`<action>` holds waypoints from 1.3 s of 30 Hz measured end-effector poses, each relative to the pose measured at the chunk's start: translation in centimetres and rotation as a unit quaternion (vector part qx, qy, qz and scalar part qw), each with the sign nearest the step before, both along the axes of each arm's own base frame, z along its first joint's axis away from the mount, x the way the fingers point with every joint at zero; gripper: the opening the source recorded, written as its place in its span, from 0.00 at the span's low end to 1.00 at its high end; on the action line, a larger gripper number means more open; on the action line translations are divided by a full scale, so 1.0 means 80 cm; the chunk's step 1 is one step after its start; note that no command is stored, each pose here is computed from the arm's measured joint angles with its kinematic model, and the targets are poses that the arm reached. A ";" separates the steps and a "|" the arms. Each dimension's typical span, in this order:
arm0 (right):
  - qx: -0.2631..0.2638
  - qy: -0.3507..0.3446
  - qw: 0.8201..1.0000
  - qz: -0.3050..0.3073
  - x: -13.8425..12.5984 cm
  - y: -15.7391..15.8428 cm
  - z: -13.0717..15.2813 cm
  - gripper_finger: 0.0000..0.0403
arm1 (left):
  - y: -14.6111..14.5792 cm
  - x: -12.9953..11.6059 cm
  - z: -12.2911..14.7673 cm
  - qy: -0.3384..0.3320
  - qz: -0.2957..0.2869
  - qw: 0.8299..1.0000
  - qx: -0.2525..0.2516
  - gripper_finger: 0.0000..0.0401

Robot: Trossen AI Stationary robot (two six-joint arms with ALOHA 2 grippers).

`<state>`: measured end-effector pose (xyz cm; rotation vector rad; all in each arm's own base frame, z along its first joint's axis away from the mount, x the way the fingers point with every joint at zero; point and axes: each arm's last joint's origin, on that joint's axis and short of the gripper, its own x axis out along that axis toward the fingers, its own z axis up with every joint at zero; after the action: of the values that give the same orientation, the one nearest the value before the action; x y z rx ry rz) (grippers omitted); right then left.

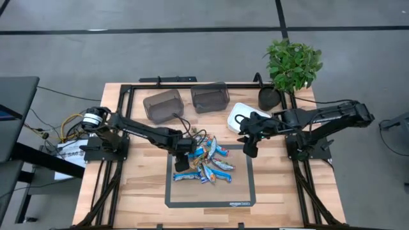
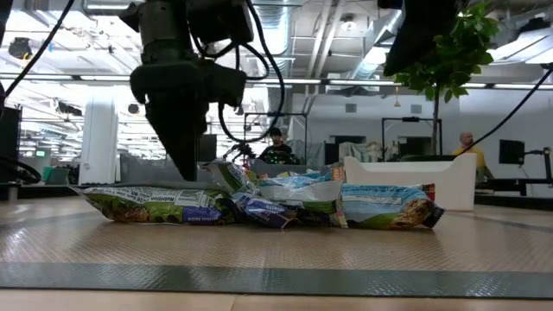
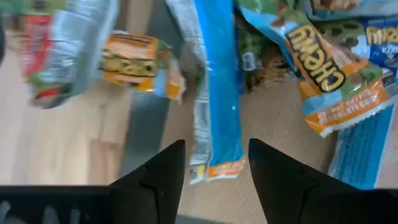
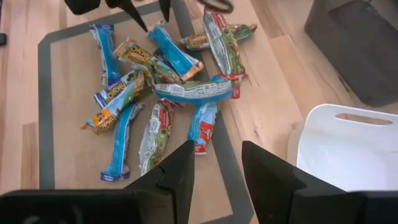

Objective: Pick and place Granola Bars by type
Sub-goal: Put the yellow granola bar into the left black bin

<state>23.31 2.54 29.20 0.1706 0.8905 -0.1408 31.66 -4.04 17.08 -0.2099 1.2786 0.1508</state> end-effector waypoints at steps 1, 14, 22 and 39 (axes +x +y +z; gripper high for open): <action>0.000 -0.001 1.000 0.000 0.000 0.000 0.000 0.31 | -0.002 0.002 -0.004 0.000 -0.005 1.000 0.001 0.42; 0.002 -0.013 1.000 0.000 0.002 0.000 0.002 0.31 | -0.008 0.016 -0.041 0.018 0.007 1.000 0.020 0.42; 0.027 -0.013 1.000 -0.002 0.003 0.002 0.002 0.31 | -0.007 0.013 -0.035 0.023 0.070 0.997 0.013 0.40; 0.027 -0.020 0.999 -0.002 0.004 0.002 0.003 0.31 | 0.006 -0.016 0.038 -0.050 0.227 0.971 0.051 0.18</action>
<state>23.61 2.67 29.46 0.2257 0.8543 -0.1170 30.39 -3.56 20.13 -0.4147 1.1031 0.5900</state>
